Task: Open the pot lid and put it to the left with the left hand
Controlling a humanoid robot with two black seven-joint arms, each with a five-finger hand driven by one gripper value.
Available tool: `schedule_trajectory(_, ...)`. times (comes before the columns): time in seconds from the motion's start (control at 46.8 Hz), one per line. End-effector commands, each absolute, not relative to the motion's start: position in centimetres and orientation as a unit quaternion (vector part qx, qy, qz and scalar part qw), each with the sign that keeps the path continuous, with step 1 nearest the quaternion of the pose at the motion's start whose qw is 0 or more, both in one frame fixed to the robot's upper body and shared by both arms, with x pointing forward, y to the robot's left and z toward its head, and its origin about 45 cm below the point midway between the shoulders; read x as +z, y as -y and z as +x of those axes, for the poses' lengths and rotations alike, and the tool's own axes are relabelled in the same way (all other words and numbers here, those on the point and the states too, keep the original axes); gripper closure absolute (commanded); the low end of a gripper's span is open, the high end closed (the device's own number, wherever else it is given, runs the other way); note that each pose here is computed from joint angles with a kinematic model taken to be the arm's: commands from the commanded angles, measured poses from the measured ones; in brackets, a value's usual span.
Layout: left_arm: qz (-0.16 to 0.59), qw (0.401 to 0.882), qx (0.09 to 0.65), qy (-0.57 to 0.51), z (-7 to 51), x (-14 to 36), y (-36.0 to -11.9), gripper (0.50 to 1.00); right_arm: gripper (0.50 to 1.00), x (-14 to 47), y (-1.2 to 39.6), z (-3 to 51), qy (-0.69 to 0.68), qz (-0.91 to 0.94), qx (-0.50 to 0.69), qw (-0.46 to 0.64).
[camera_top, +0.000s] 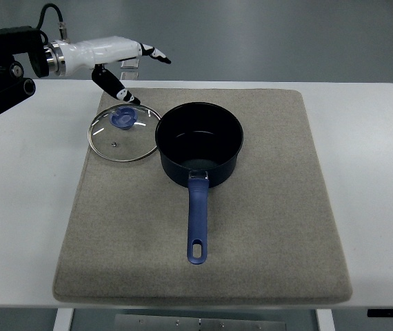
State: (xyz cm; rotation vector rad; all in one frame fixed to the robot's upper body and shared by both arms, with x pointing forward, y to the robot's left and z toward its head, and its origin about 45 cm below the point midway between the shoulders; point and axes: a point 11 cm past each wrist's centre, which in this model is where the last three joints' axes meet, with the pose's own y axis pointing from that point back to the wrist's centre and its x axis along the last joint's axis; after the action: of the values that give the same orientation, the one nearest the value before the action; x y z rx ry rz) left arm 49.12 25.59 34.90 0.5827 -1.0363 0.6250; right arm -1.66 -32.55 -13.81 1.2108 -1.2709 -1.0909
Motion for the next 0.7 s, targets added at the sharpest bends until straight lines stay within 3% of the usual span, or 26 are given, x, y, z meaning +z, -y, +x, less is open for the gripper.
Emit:
schedule_trajectory(0.0,0.229,0.802,0.331,0.442,49.7,36.0,-25.6,0.613,0.583,-13.8,32.5,-1.7,0.528,0.503,-0.454,0.512)
schedule_trajectory(0.214,0.090,0.815,0.480,0.313,51.5,37.1,-27.6,0.609,0.583,-13.8,32.5,-1.7,0.528,0.503,-0.454,0.512)
schedule_trajectory(0.363,0.015,0.778,0.581,0.239,52.8,37.6,-31.1,0.609,0.583,-13.8,32.6,-1.7,0.529,0.503,-0.453,0.512)
schedule_trajectory(0.683,-0.097,0.706,0.695,0.099,52.5,33.4,-36.2,0.619,0.583,-13.8,32.5,-1.7,0.528,0.503,-0.454,0.512)
